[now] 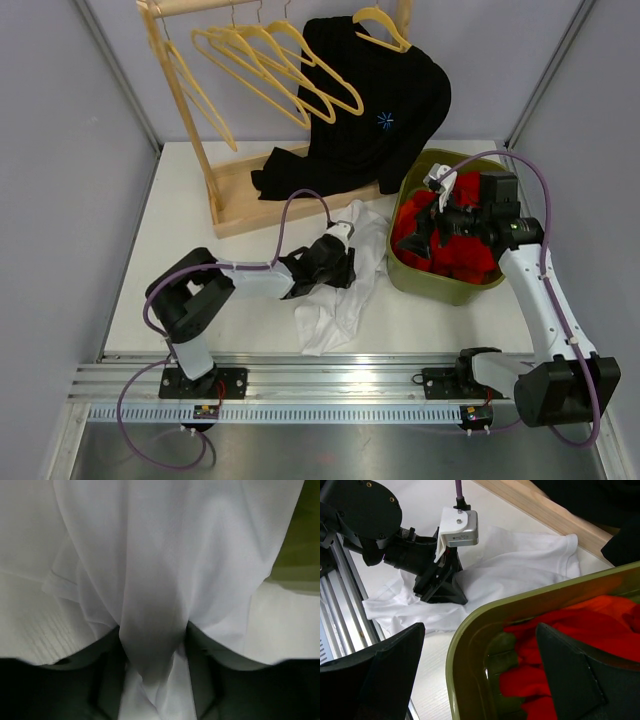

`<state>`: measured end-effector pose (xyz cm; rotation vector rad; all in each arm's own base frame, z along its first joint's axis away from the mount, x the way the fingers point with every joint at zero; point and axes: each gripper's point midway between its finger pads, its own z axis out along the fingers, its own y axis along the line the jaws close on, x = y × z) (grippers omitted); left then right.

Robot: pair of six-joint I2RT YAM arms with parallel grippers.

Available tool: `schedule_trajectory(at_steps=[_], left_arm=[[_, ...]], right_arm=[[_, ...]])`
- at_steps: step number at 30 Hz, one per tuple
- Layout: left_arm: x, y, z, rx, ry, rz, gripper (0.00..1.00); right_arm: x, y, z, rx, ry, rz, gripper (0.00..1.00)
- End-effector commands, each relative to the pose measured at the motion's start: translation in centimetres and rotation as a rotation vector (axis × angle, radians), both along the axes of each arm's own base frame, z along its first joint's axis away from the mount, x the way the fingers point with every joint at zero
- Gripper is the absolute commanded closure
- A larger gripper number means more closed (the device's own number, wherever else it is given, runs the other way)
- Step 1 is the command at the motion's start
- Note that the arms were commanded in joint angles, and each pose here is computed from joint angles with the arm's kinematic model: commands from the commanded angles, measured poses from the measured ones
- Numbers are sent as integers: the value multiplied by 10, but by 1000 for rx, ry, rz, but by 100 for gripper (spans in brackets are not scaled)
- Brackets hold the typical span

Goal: Remove the t-shirt from the hanger
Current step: Place the tshirt into the basket

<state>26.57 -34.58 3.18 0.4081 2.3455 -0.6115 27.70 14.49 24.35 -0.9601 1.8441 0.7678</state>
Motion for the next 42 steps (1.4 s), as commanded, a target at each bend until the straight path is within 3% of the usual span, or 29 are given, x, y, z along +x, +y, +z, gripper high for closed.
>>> schedule_trajectory(at_steps=[1, 4, 6, 9, 10, 12, 15, 23, 25, 29, 42], left_arm=[[17, -11, 27, -92, -107, 41, 58], [12, -2, 34, -101, -143, 27, 93], [5, 6, 37, -107, -170, -3, 100], [-7, 19, 71, -115, -251, -72, 100], [-10, 26, 102, -147, -308, -79, 100], [-19, 41, 118, -106, -349, -122, 100], [-39, 57, 173, -166, -454, -186, 100], [-79, 59, 285, -327, -593, -367, 100], [-81, 58, 304, -360, -620, -371, 100], [-80, 62, 339, -425, -696, -337, 100], [-78, 63, 406, -591, -850, -282, 100]], right_arm=[[-3, 2, 14, 33, -52, 18, 1], [-4, 3, 15, 42, -54, 30, 1], [-10, 7, 18, 60, -59, 62, 1], [-30, 17, 24, 116, -70, 168, 1], [-35, 20, 25, 124, -97, 217, 1], [-55, 28, 29, 181, -118, 337, 1], [-74, 37, 35, 255, -128, 458, 1], [-67, 87, 69, 198, -155, 556, 0], [-62, 102, 78, 224, -72, 536, 1], [-54, 125, 94, 244, -78, 535, 1], [-84, 178, 82, 336, 111, 654, 1]])
